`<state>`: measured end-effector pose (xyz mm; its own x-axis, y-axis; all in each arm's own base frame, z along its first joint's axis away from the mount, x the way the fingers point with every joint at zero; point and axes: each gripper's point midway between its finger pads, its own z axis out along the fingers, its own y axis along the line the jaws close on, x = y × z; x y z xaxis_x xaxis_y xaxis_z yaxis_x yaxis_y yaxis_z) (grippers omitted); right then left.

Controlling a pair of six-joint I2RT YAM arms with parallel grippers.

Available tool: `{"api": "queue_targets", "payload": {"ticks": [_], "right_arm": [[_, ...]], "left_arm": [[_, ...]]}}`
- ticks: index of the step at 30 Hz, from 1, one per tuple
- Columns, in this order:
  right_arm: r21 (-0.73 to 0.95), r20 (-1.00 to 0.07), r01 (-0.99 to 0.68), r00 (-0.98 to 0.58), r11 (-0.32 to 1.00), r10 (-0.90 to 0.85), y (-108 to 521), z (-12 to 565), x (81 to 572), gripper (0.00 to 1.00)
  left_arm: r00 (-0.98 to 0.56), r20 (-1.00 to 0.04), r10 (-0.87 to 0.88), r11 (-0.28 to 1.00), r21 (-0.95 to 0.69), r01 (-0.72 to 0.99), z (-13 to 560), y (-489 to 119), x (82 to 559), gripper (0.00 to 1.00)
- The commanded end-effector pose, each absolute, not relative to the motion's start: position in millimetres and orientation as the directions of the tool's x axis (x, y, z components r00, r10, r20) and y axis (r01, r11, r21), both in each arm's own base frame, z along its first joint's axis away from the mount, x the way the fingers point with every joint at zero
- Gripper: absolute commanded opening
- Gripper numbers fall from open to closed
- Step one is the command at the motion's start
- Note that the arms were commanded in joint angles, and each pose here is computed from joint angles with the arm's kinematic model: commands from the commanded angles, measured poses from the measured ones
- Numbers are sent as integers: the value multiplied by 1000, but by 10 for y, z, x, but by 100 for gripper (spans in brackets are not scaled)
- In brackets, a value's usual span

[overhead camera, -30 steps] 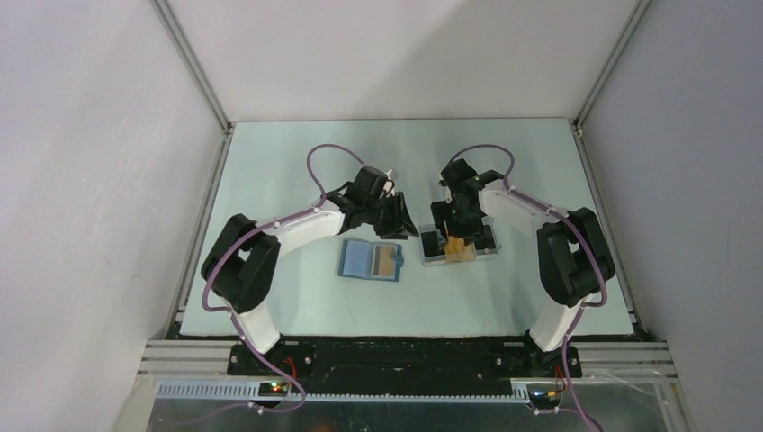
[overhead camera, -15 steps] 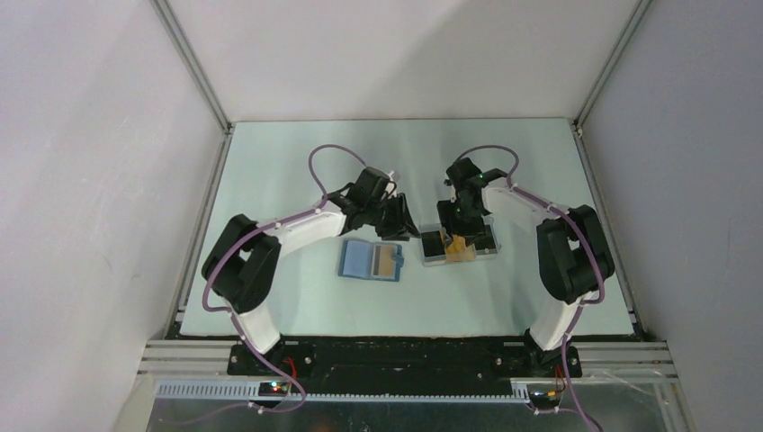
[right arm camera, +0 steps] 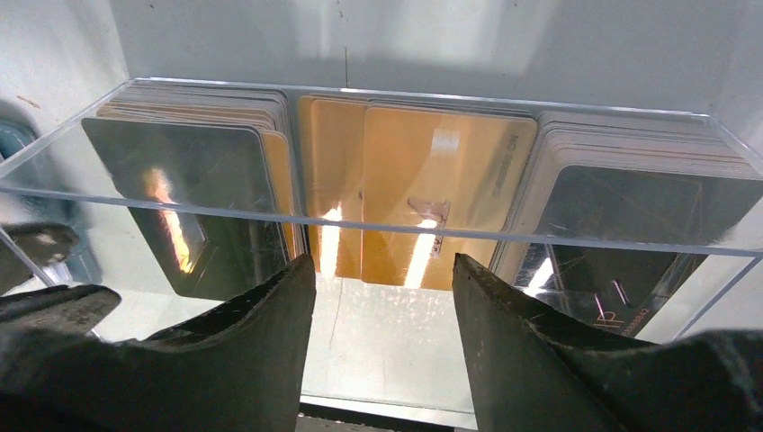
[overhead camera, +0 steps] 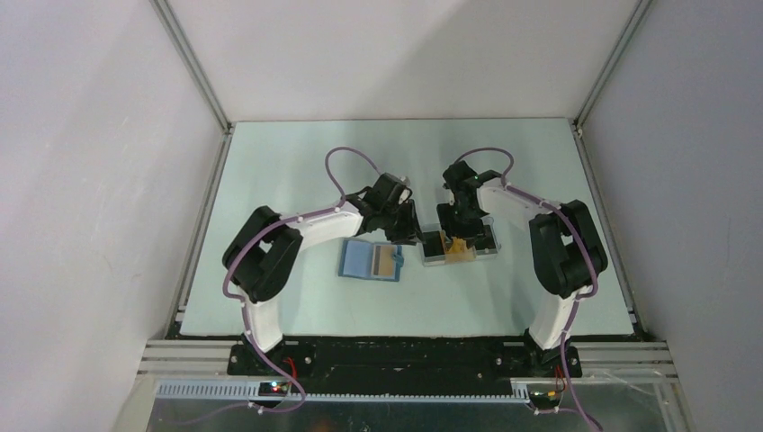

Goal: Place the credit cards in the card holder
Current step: Pick up the credit card from the storage box.

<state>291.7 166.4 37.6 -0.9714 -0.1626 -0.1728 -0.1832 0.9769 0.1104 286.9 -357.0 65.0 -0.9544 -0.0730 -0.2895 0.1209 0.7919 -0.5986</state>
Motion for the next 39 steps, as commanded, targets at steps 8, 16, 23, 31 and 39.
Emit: {"api": "queue_targets", "payload": {"ticks": [8, 16, 23, 31, 39], "right_arm": [[25, -211, -188, -961, 982, -178, 1625, 404, 3034, 51], [126, -258, -161, -958, 979, -124, 1680, 628, 3098, 52], [214, -234, -151, -967, 965, -100, 1777, 655, 3066, 53], [302, -242, -144, -968, 942, -71, 1888, 794, 3085, 53], [111, -249, -141, -962, 984, -110, 1661, 685, 3107, 55]], "left_arm": [[-955, -288, -74, 818, -565, 107, 550, -3601, 2926, 27], [-956, -284, -65, 821, -560, 111, 530, -3601, 2917, 22], [-959, -276, -60, 820, -561, 110, 506, -3614, 2909, 17], [-959, -279, -57, 819, -562, 115, 524, -3618, 2911, 10], [-960, -276, -52, 823, -557, 115, 510, -3603, 2891, 5]]}}
